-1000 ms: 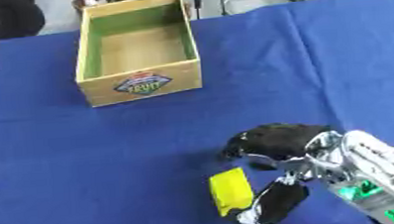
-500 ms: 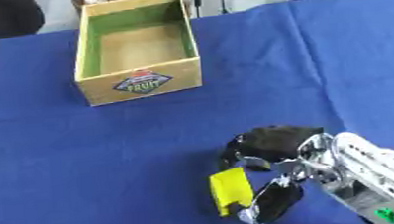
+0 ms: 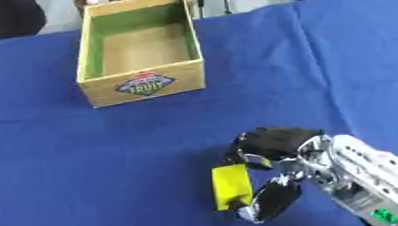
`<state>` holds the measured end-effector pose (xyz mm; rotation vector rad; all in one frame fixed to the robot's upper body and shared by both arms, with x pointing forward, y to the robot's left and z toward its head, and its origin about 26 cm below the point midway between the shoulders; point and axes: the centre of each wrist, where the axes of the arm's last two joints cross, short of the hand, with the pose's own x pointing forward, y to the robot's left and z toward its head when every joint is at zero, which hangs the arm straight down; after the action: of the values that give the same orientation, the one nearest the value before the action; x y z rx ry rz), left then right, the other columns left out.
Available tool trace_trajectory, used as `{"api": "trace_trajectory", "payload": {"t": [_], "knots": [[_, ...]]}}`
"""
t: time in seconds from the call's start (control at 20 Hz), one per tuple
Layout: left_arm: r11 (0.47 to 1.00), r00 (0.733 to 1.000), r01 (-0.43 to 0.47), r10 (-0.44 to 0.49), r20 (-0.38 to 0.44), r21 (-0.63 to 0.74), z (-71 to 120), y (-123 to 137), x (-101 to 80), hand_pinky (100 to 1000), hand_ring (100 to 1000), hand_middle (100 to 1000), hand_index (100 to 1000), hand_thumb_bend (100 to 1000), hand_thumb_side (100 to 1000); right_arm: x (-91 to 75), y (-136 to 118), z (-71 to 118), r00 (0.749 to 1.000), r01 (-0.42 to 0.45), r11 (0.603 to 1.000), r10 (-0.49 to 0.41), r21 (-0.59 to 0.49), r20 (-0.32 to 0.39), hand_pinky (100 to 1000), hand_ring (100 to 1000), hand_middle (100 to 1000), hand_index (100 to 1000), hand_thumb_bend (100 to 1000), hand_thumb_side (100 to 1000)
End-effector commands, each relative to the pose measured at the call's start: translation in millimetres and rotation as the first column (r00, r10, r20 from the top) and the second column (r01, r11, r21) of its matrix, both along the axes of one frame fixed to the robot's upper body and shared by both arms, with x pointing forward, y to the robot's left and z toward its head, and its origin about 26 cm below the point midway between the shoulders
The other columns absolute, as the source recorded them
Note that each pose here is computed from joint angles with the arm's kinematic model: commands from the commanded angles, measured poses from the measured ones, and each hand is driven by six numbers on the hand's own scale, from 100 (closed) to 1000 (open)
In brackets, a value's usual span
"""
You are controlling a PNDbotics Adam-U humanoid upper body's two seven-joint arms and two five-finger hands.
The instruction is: Pick up objects on the table and place them in the box.
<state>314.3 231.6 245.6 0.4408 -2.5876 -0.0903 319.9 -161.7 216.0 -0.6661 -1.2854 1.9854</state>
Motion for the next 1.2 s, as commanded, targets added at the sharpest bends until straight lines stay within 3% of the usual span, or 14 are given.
{"api": "trace_trajectory", "payload": {"t": [0.05, 0.2, 0.25, 0.45, 0.55, 0.8, 1.0, 1.2], "knots": [[1.000, 1.000, 0.009, -0.009, 0.027, 0.006, 6.7, -1.9, -3.3, 319, 462, 445, 703, 100, 867, 2.4, -1.7, 4.1, 1.000, 0.014, 1.000, -0.014, 0.012, 0.016, 765, 751, 510, 591, 100, 319], [1.000, 1.000, 0.008, -0.008, 0.026, 0.006, 6.7, -1.9, -3.3, 318, 462, 444, 702, 100, 868, 1.2, -1.7, 7.4, 0.999, 0.030, 0.998, -0.031, 0.056, 0.023, 748, 729, 463, 500, 100, 181], [1.000, 1.000, 0.008, -0.008, 0.026, 0.007, 6.6, -1.8, -3.3, 319, 462, 444, 702, 100, 869, -0.3, -1.5, 10.3, 0.999, 0.034, 0.996, -0.036, 0.078, 0.030, 741, 714, 432, 431, 100, 109], [1.000, 1.000, 0.005, -0.006, 0.023, 0.007, 6.2, -1.1, -3.4, 319, 462, 443, 701, 100, 869, -14.0, 0.2, 30.7, 0.996, 0.025, 0.983, -0.040, 0.179, 0.077, 714, 664, 321, 328, 100, 140], [1.000, 1.000, 0.003, -0.003, 0.022, 0.007, 5.9, -0.7, -3.5, 319, 462, 443, 701, 100, 868, -21.2, 0.2, 43.3, 0.994, 0.015, 0.974, -0.040, 0.226, 0.103, 711, 648, 295, 313, 100, 141], [1.000, 1.000, -0.005, 0.005, 0.021, 0.005, 5.3, 0.9, -3.6, 319, 461, 442, 699, 100, 868, -21.6, -5.8, 75.7, 0.978, -0.002, 0.931, -0.074, 0.366, 0.193, 709, 629, 272, 302, 100, 152], [1.000, 1.000, -0.006, 0.006, 0.023, 0.005, 5.5, 1.2, -3.6, 318, 461, 442, 698, 100, 867, -23.0, -9.2, 103.9, 0.950, -0.020, 0.899, -0.119, 0.437, 0.288, 712, 627, 264, 298, 100, 162], [1.000, 1.000, 0.003, -0.003, 0.026, 0.005, 6.2, -0.7, -3.5, 316, 460, 441, 697, 100, 867, -23.2, -8.0, 131.7, 0.919, -0.003, 0.857, -0.201, 0.515, 0.340, 719, 623, 255, 296, 100, 171]]}}
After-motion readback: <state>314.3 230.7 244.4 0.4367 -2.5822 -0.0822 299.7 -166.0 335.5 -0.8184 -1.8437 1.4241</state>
